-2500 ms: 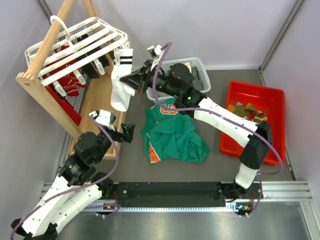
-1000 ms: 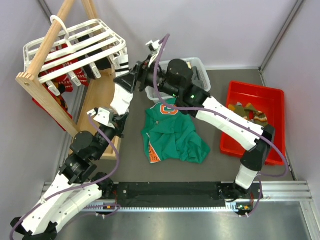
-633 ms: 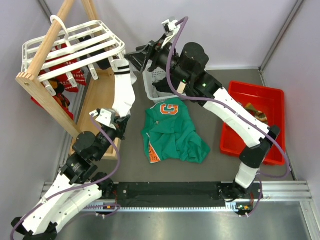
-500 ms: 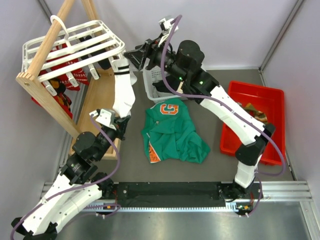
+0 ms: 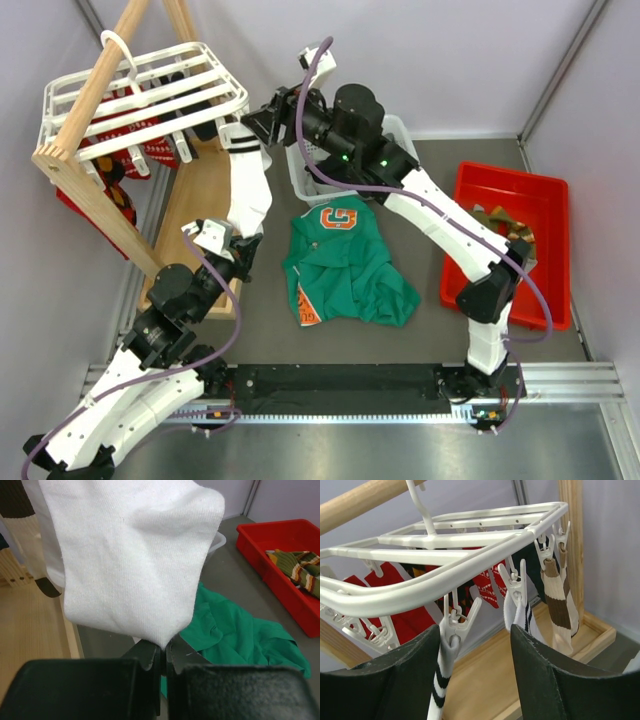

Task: Remove the socks clipped to the hanger

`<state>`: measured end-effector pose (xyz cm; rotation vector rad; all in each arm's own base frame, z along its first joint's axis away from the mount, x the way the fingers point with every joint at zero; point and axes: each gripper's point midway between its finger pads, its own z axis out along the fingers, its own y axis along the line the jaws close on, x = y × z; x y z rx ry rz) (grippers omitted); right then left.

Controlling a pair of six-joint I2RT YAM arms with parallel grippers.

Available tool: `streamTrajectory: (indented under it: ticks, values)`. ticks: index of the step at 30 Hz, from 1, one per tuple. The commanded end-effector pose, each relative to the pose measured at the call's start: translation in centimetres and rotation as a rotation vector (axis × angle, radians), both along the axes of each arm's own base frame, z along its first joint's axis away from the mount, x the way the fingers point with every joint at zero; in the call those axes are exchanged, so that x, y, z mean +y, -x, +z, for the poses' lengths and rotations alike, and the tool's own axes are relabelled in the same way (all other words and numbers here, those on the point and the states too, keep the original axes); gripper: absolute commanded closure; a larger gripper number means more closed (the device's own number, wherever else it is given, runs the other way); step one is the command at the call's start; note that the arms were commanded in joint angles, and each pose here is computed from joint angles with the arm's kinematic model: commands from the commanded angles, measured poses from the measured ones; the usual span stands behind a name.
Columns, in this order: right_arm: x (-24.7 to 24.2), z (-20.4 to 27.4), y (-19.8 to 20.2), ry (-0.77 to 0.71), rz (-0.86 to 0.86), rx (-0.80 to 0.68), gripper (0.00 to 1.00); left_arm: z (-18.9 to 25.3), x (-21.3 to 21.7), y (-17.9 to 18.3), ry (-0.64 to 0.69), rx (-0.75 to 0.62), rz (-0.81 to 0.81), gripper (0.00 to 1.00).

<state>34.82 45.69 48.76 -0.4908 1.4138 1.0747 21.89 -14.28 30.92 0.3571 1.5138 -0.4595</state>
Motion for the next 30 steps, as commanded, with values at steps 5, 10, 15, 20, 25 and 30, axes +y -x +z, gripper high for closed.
streamTrajectory:
  ticks: [5,10,15,20,25,30]
  values:
    - [0.4,3.7,0.6,-0.081,0.029,-0.051,0.43,0.5,-0.3,0.2,0.022,-0.019,-0.017,1.00]
    - [0.8,4.3,0.6,-0.101,0.030,-0.061,0.46,0.5,-0.4,0.2,0.021,-0.018,-0.025,1.00]
    - [1.5,4.3,0.5,-0.119,0.048,-0.046,0.48,0.4,-0.4,0.3,0.020,-0.017,-0.025,1.00]
    - [2.2,3.9,0.5,-0.129,0.057,-0.031,0.51,0.3,-0.4,0.3,0.016,-0.014,-0.029,1.00]
    - [2.1,4.5,0.4,-0.153,0.044,-0.037,0.76,0.2,-0.5,0.4,0.014,-0.011,-0.034,1.00]
    - [1.8,5.3,0.7,-0.181,0.046,-0.042,1.00,0.1,-0.3,0.2,0.023,0.008,-0.018,1.00]
